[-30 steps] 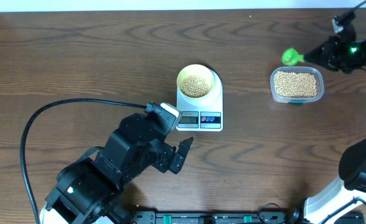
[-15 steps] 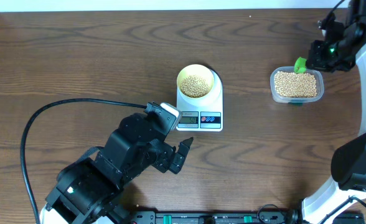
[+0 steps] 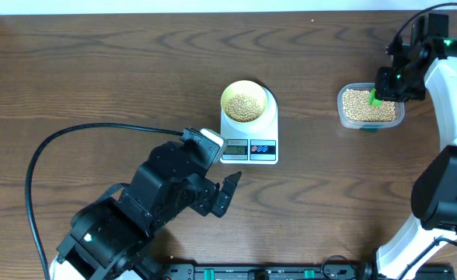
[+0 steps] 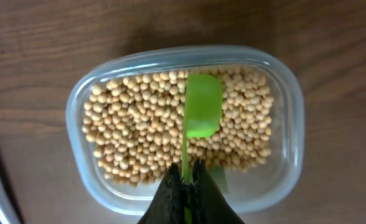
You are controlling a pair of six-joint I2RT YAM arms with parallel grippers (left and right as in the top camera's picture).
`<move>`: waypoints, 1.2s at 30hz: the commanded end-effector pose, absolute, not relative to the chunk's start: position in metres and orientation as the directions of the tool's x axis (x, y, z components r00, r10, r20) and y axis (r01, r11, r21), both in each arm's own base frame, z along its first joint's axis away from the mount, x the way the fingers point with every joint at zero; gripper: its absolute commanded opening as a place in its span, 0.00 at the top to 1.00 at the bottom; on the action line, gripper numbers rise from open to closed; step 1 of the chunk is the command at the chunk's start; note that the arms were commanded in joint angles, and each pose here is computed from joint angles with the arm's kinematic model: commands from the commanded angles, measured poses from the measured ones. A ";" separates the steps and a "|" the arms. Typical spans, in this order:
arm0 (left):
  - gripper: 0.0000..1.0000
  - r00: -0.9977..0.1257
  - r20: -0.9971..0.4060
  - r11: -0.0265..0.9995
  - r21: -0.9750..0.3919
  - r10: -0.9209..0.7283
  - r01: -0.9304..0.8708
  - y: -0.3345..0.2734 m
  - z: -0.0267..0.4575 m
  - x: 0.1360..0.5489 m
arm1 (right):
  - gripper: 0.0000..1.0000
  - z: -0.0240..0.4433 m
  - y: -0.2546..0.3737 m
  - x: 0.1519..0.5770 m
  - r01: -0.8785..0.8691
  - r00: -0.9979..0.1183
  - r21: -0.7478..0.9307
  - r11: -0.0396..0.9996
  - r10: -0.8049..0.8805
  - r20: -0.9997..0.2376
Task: Scoop item into bowl and weigh 50g on scale
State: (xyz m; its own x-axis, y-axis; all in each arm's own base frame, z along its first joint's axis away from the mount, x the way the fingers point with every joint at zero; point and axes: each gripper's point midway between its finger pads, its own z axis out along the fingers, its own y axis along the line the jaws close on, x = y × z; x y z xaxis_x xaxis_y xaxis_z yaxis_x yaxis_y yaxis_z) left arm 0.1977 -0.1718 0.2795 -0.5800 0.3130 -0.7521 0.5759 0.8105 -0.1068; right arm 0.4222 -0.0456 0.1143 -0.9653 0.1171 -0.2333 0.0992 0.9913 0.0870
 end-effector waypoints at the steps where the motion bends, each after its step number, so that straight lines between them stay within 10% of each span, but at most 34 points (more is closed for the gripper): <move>1: 0.02 -0.577 -0.758 0.813 -0.107 0.306 0.572 -0.171 0.283 0.199 | 0.99 0.099 -0.045 0.418 0.112 -0.969 0.084 0.990 0.128 -0.213; 14: 0.02 -0.577 -0.757 0.813 -0.107 0.306 0.572 -0.171 0.283 0.199 | 0.98 0.073 -0.044 0.415 0.115 -0.968 0.085 0.990 0.131 -0.215; 21: 0.02 -0.577 -0.757 0.813 -0.107 0.306 0.572 -0.171 0.283 0.199 | 0.39 0.085 -0.033 0.419 0.109 -0.959 0.150 0.983 0.144 -0.243; 36: 0.02 -0.577 -0.758 0.813 -0.107 0.306 0.572 -0.171 0.283 0.199 | 0.16 0.264 -0.014 0.359 -0.041 -0.804 0.016 0.999 -0.023 -0.594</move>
